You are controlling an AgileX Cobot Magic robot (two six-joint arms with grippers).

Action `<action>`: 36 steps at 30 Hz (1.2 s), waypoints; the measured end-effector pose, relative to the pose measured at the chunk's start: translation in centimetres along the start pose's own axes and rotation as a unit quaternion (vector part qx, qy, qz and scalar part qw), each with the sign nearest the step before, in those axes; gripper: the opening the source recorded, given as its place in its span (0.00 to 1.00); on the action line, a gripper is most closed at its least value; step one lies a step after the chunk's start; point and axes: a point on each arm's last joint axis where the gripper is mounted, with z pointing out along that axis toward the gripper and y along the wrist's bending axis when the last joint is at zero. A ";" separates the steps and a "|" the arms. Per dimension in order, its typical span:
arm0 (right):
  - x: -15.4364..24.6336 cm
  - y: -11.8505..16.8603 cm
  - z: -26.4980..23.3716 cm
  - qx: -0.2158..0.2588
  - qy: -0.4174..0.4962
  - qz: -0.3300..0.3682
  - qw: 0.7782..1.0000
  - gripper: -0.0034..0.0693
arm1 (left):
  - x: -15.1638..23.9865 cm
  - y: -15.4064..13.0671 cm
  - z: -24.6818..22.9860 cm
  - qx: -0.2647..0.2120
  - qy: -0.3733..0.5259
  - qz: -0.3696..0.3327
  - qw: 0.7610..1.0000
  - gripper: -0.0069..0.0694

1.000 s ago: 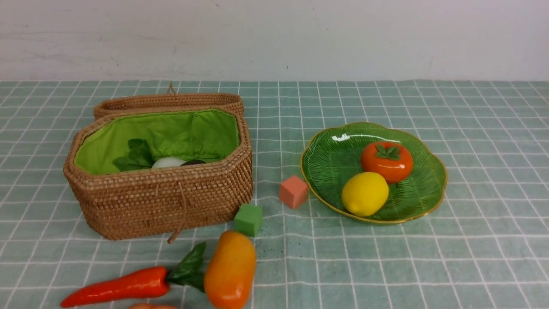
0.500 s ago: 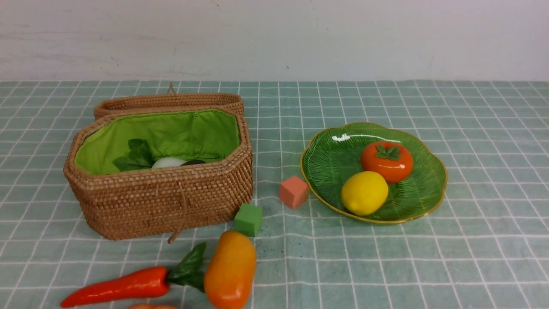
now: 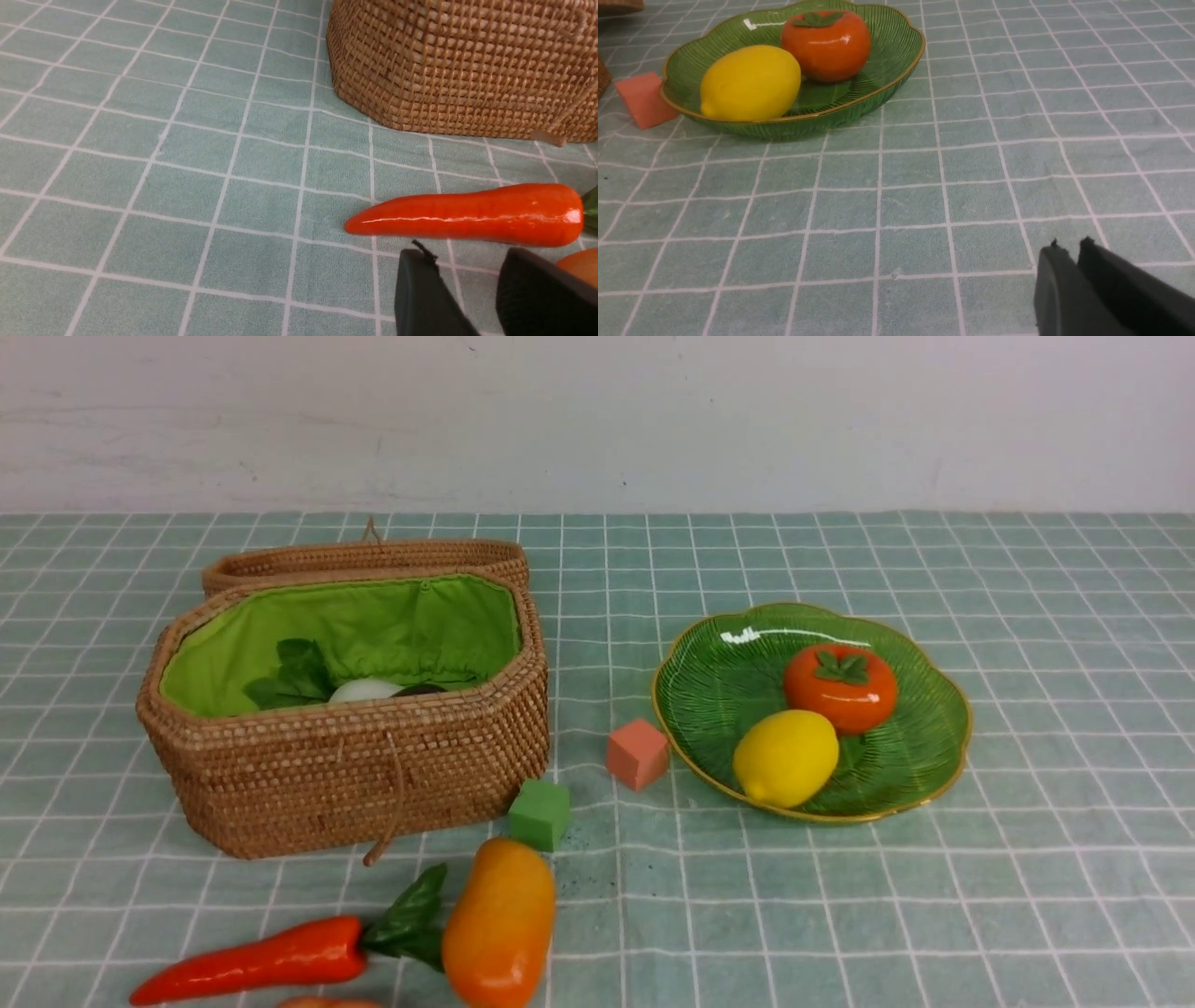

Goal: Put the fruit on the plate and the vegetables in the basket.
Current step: Use the left arm to grab a carrot and put it into the left basket

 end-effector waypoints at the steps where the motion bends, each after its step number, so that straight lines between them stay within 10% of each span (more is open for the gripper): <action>1: 0.0 0.0 0.0 0.000 0.000 0.000 1.000 0.14 | 0.0 0.0 0.0 0.000 0.000 0.000 1.000 0.40; 36: 0.0 0.0 0.0 0.000 0.000 0.000 1.000 0.20 | -0.7 -0.3 0.0 0.021 -0.039 -0.054 0.998 0.40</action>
